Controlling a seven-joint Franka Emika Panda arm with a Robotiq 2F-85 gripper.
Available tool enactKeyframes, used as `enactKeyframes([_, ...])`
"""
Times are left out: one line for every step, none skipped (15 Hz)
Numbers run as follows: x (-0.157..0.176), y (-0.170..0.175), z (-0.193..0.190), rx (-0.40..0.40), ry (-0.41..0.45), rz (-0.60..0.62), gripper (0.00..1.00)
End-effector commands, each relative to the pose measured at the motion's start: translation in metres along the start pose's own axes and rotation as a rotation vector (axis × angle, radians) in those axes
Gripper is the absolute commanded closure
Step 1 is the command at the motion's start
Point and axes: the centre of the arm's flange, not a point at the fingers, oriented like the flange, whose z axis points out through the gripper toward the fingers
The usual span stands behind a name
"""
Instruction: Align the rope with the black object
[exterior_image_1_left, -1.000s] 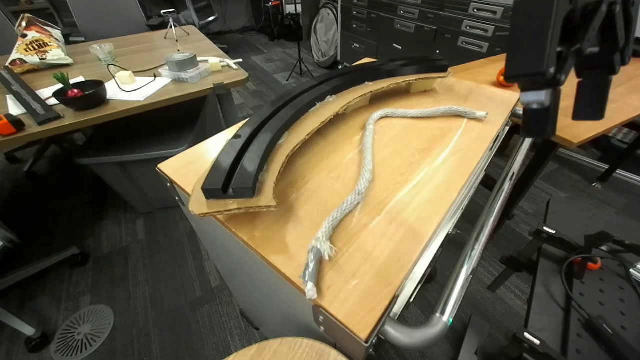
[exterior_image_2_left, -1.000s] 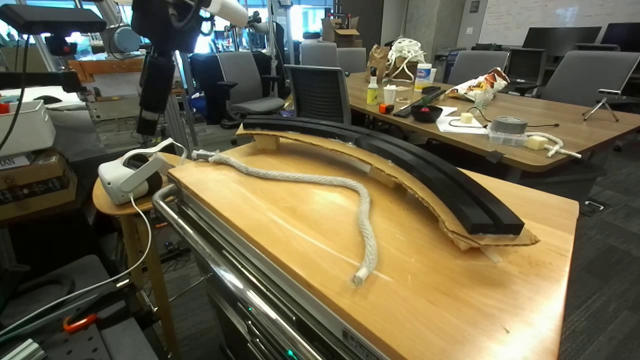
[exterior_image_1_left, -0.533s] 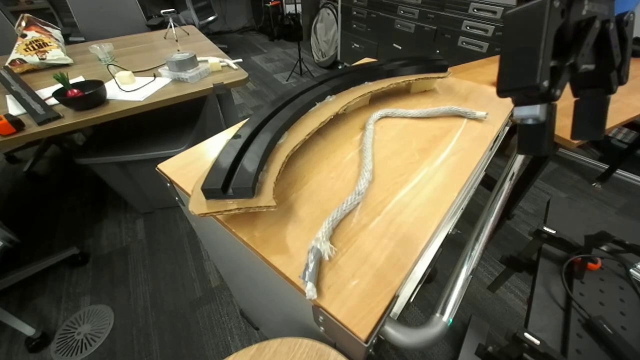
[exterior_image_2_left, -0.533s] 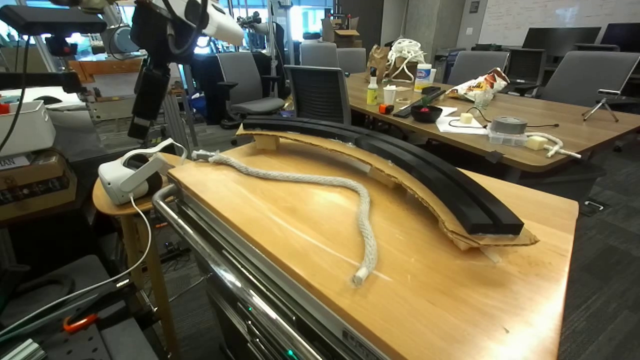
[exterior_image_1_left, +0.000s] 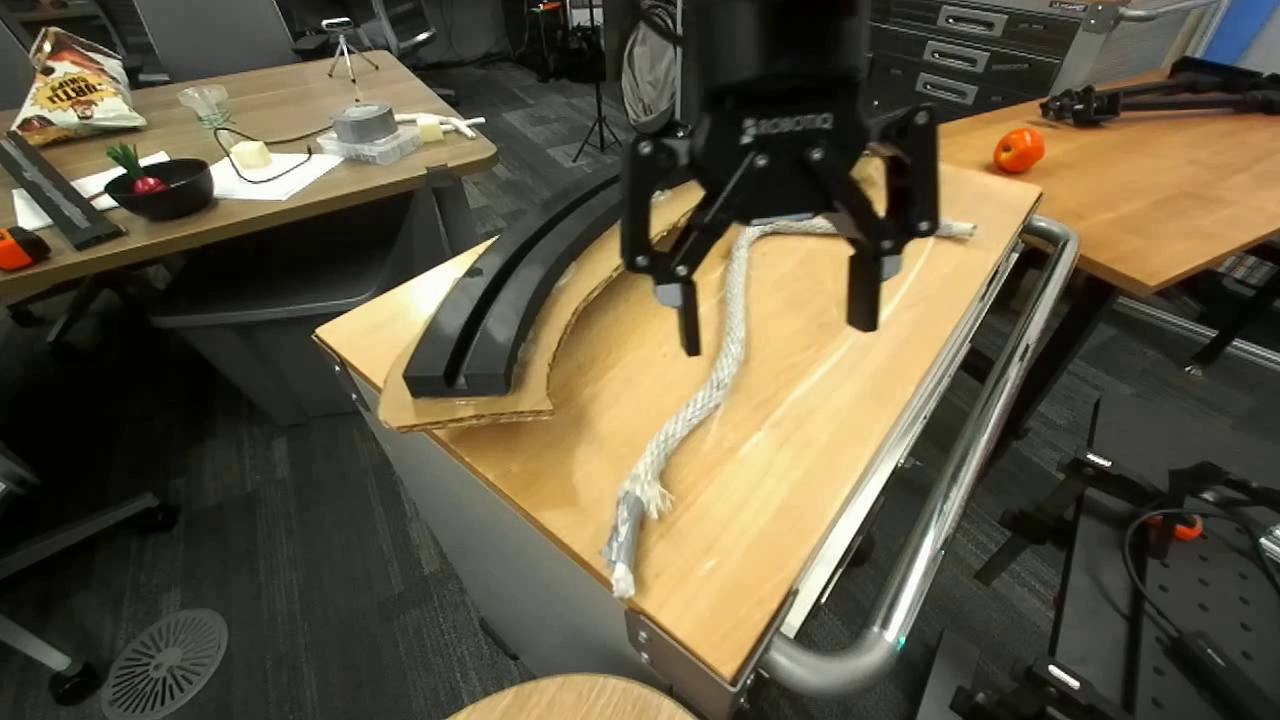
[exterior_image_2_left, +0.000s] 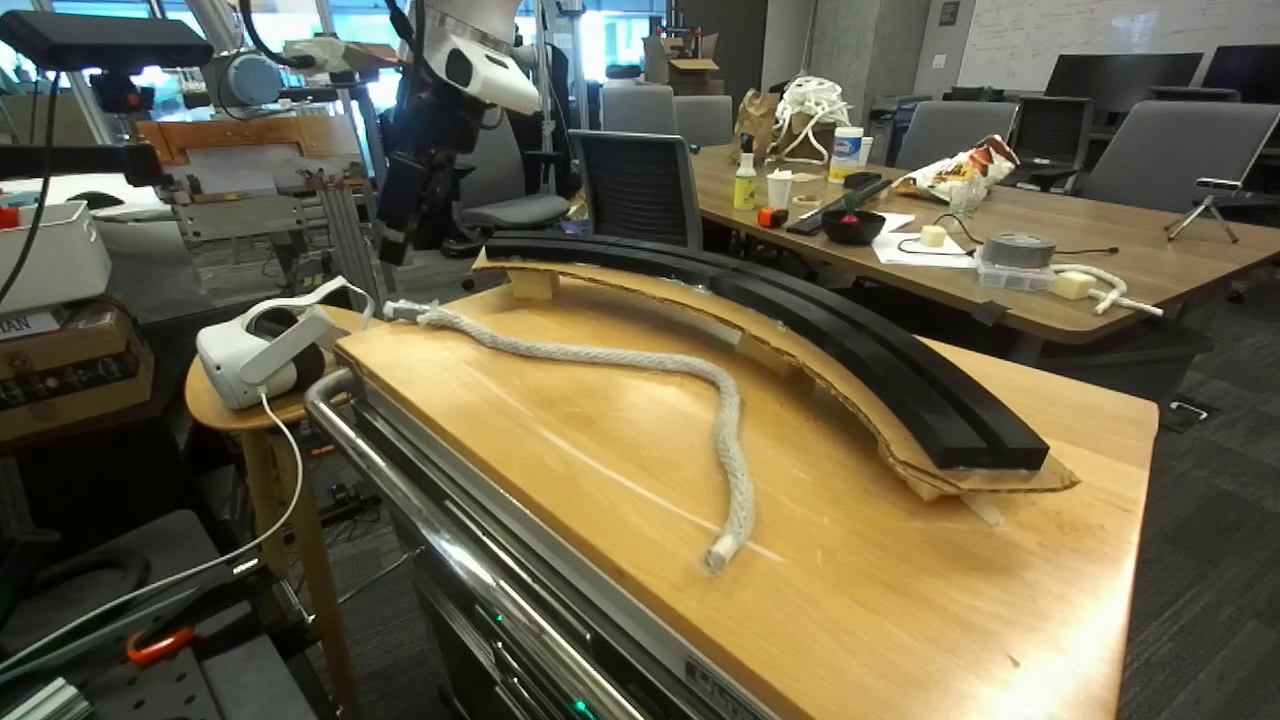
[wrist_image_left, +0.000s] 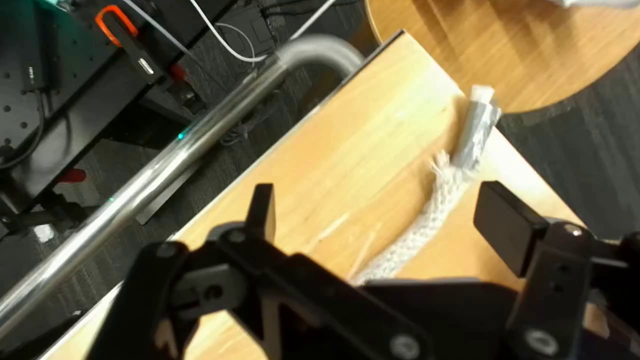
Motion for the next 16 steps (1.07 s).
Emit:
enactKeyframes([0.022,-0.059,0.005,-0.056,0.109,0.165,0.0])
enactKeyframes([0.012,-0.027,0.01,-0.033,0.06,0.09,0.0])
enactKeyframes([0.016,-0.036,0.015,-0.045,0.08,0.12,0.0])
enactKeyframes([0.018,-0.042,0.019,-0.05,0.086,0.134,0.0])
enactKeyframes([0.02,-0.045,0.02,-0.052,0.088,0.142,0.0])
enactKeyframes([0.019,-0.042,0.024,-0.054,0.108,0.142,0.0])
enactKeyframes([0.02,-0.041,0.027,-0.058,0.112,0.145,0.0])
enactKeyframes([0.021,-0.041,0.033,-0.064,0.107,0.141,0.0])
enactKeyframes([0.021,-0.042,0.037,-0.071,0.105,0.141,0.0])
enactKeyframes([0.021,-0.044,0.042,-0.076,0.104,0.137,0.0])
enactKeyframes([0.022,-0.047,0.045,-0.08,0.106,0.133,0.0])
enactKeyframes([0.022,-0.049,0.048,-0.085,0.112,0.13,0.0])
enactKeyframes([0.025,-0.052,0.051,-0.093,0.121,0.131,0.0])
enactKeyframes([0.028,-0.055,0.053,-0.098,0.133,0.128,0.0])
enactKeyframes([0.03,-0.056,0.056,-0.1,0.145,0.124,0.0])
enactKeyframes([0.033,-0.057,0.059,-0.103,0.155,0.123,0.0])
